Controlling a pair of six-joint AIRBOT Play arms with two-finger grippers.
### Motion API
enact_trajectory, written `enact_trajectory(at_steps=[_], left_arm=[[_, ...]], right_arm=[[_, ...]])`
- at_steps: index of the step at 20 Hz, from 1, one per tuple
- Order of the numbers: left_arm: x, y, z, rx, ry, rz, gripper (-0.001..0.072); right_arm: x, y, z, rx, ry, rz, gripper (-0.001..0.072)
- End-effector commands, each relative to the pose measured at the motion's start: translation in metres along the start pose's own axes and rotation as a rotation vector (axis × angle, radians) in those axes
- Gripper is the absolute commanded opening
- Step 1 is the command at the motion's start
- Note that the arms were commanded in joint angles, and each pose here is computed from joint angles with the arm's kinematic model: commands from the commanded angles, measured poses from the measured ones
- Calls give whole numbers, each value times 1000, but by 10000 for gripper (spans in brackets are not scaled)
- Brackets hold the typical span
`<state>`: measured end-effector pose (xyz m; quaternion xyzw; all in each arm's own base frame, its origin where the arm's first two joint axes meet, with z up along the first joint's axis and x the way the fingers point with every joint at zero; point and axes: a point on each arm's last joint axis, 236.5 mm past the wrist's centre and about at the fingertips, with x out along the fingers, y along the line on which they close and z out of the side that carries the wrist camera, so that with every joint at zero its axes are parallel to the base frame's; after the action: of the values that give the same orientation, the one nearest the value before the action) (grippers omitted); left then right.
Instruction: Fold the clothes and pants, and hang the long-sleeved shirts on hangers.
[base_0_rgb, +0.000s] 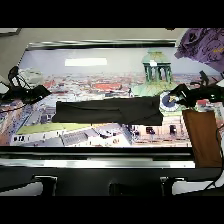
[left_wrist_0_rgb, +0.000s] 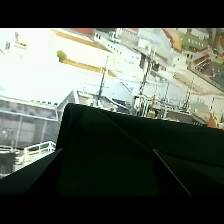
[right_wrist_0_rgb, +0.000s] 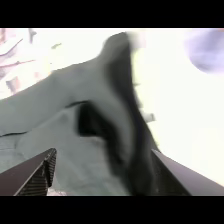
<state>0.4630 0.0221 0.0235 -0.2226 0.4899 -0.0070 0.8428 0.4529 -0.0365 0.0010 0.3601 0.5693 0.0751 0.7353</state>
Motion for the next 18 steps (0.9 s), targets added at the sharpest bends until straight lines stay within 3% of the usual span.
enact_trajectory(at_steps=[1,7,18], left_arm=[[-11,-1,-2,3,11,9,619],[-11,-2,-4,1,22,7,619],[-10,-2,-4,-9,20,7,619]], right_arm=[[5,-19,-7,45,97,134,678],[66,-33,-24,50,224,207,684],[103,-13,-46,15,319,251,683]])
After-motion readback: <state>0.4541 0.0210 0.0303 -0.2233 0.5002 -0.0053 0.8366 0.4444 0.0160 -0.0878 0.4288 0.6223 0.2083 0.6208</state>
